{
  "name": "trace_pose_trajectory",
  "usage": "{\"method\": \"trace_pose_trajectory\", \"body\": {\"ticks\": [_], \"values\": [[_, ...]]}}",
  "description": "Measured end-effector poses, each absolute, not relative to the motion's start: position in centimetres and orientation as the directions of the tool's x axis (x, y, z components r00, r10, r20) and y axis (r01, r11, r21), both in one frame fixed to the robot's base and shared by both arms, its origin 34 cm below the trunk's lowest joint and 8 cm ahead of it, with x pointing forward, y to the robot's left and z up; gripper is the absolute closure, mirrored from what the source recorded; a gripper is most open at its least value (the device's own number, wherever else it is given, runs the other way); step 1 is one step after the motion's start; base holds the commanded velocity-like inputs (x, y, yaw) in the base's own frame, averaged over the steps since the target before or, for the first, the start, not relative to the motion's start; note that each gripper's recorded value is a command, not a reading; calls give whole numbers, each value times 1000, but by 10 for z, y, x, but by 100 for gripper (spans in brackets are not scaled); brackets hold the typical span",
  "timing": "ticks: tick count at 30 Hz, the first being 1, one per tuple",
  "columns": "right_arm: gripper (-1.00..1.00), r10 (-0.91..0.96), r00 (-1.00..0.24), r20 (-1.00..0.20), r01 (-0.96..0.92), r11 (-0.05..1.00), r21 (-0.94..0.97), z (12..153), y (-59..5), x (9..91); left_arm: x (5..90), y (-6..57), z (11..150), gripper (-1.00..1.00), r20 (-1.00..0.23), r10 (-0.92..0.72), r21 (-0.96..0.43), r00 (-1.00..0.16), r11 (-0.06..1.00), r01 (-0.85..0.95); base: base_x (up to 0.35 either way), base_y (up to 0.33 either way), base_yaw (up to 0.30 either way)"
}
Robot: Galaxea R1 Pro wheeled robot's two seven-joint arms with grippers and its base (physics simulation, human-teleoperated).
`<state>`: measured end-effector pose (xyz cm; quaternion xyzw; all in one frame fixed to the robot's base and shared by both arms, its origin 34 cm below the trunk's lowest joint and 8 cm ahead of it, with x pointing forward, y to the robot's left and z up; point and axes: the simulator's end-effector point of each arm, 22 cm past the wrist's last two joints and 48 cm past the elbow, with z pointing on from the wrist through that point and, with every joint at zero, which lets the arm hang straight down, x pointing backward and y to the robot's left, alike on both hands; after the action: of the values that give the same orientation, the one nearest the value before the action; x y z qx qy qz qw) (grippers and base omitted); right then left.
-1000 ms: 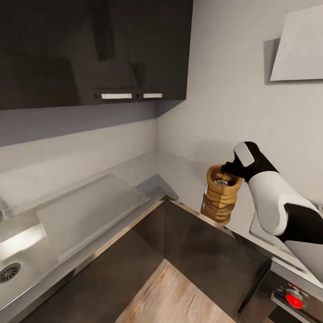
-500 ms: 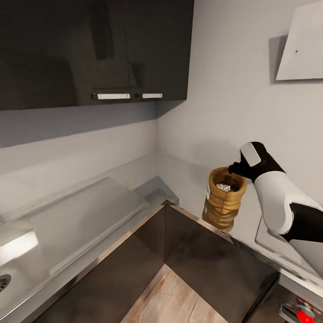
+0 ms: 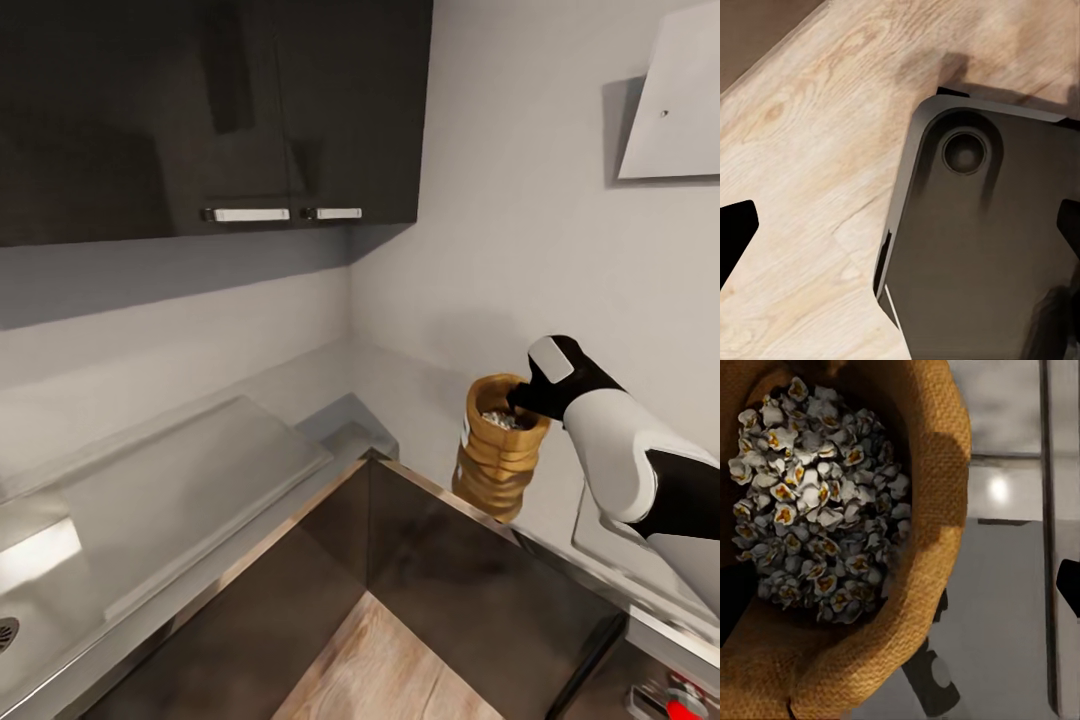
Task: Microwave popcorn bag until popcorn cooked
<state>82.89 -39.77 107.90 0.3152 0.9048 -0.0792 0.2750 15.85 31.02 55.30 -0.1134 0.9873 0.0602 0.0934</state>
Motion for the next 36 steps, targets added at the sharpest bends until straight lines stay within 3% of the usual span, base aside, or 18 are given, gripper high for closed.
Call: {"method": "trace_pose_trajectory", "body": {"ticks": [27, 28, 36], "values": [[-100, 566, -665, -487, 645, 764, 6, 1026, -396, 811, 159, 310, 553, -100, -198, -212, 97, -957, 967, -235, 7, 0, 0], [100, 566, -666, -485, 645, 764, 5, 1025, -396, 811, 159, 310, 553, -100, -198, -212, 97, -957, 967, -235, 0, 0, 0], [100, 543, -677, -496, 626, 779, -2, 1025, -395, 813, 159, 310, 553, -100, -199, -212, 97, -957, 967, -235, 0, 0, 0]]}}
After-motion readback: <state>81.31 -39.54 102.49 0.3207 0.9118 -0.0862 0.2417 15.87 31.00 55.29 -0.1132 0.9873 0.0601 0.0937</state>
